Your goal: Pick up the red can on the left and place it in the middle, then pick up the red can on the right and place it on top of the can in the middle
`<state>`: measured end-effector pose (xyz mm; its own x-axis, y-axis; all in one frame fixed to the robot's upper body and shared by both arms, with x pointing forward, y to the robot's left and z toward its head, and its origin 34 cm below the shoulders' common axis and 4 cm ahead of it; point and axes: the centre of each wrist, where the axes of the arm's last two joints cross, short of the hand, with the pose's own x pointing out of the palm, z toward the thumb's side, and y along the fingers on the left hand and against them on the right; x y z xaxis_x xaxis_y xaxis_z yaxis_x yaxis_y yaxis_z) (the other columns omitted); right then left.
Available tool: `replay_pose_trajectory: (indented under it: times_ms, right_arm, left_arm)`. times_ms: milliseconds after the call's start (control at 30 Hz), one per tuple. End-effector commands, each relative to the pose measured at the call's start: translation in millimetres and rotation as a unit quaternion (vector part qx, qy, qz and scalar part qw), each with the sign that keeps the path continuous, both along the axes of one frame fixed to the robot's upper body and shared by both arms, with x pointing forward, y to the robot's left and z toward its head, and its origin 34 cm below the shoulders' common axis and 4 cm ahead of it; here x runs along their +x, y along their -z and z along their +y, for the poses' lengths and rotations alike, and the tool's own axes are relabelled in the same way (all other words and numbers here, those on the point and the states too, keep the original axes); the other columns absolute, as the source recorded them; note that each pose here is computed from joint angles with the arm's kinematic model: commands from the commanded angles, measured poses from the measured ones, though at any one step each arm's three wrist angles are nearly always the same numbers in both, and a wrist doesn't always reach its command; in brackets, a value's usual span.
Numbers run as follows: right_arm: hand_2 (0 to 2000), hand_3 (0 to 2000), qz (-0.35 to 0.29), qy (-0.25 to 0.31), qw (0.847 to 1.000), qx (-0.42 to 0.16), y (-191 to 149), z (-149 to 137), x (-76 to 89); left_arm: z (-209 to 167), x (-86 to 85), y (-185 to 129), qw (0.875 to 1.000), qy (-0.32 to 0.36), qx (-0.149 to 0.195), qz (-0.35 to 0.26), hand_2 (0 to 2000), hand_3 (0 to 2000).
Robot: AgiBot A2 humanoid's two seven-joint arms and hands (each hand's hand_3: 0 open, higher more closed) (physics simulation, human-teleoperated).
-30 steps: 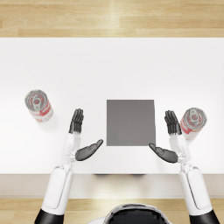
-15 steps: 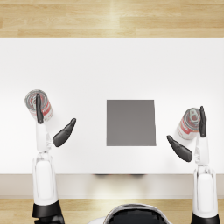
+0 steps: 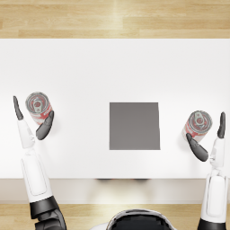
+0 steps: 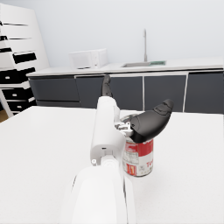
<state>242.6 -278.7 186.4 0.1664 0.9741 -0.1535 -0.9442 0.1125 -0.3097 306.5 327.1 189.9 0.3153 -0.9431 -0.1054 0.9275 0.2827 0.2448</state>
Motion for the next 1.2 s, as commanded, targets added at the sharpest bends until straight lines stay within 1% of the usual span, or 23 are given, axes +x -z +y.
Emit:
replay_pose_trajectory:
  times_ms: [33, 167, 233, 300, 433, 500, 733, 833, 967, 1033, 1167, 1200]
  right_arm:
    - [0, 0, 0.046, 0.009, 0.999, 0.009, 24.1, -5.5, 4.1]
    - [0, 0, 0.077, 0.013, 0.997, 0.018, 40.1, -7.3, 11.5]
    - [0, 0, 0.099, 0.01, 0.995, 0.023, 51.2, -5.2, 17.0]
    - [0, 0, 0.107, 0.002, 0.994, 0.024, 55.2, -0.1, 20.7]
    - [0, 0, 0.127, -0.001, 0.992, 0.03, 65.2, 3.1, 28.2]
    - [0, 0, 0.138, 0.004, 0.99, 0.034, 71.1, 2.1, 31.0]
    - [0, 0, 0.153, 0.014, 0.987, 0.044, 80.0, 1.3, 34.7]
    - [0, 0, 0.163, 0.014, 0.985, 0.048, 85.0, 1.4, 36.5]
    - [0, 0, 0.172, 0.011, 0.984, 0.052, 87.9, 4.5, 45.3]
    - [0, 0, 0.178, 0.013, 0.982, 0.056, 90.9, 3.6, 48.2]
    - [0, 0, 0.181, 0.014, 0.982, 0.06, 91.8, 3.6, 51.2]
    - [1361, 327, 0.173, 0.014, 0.983, 0.06, 87.8, 3.6, 50.4]
  left_arm:
    - [5.5, 12.0, 19.4, 0.999, -0.006, -0.018, 0.043, 0, 0]
    - [8.2, 19.4, 32.4, 0.997, -0.011, -0.033, 0.07, 0, 0]
    - [10.9, 24.0, 44.4, 0.994, -0.016, -0.046, 0.095, 0, 0]
    - [8.9, 23.7, 52.4, 0.993, -0.014, -0.049, 0.108, 0, 0]
    - [7.6, 32.1, 62.3, 0.989, -0.013, -0.06, 0.134, 0, 0]
    - [9.4, 37.8, 67.2, 0.986, -0.016, -0.072, 0.149, 0, 0]
    - [10.8, 56.3, 71.8, 0.978, -0.021, -0.099, 0.182, 0, 0]
    - [9.7, 62.1, 70.7, 0.976, -0.02, -0.105, 0.189, 0, 0]
    - [8.6, 67.0, 69.6, 0.974, -0.019, -0.111, 0.195, 0, 0]
    - [9.4, 69.9, 70.5, 0.972, -0.02, -0.119, 0.202, 0, 0]
    - [8.3, 70.9, 70.4, 0.971, -0.016, -0.123, 0.203, 0, 0]
    - [9.4, 69.2, 66.4, 0.974, -0.016, -0.123, 0.189, 1361, 327]
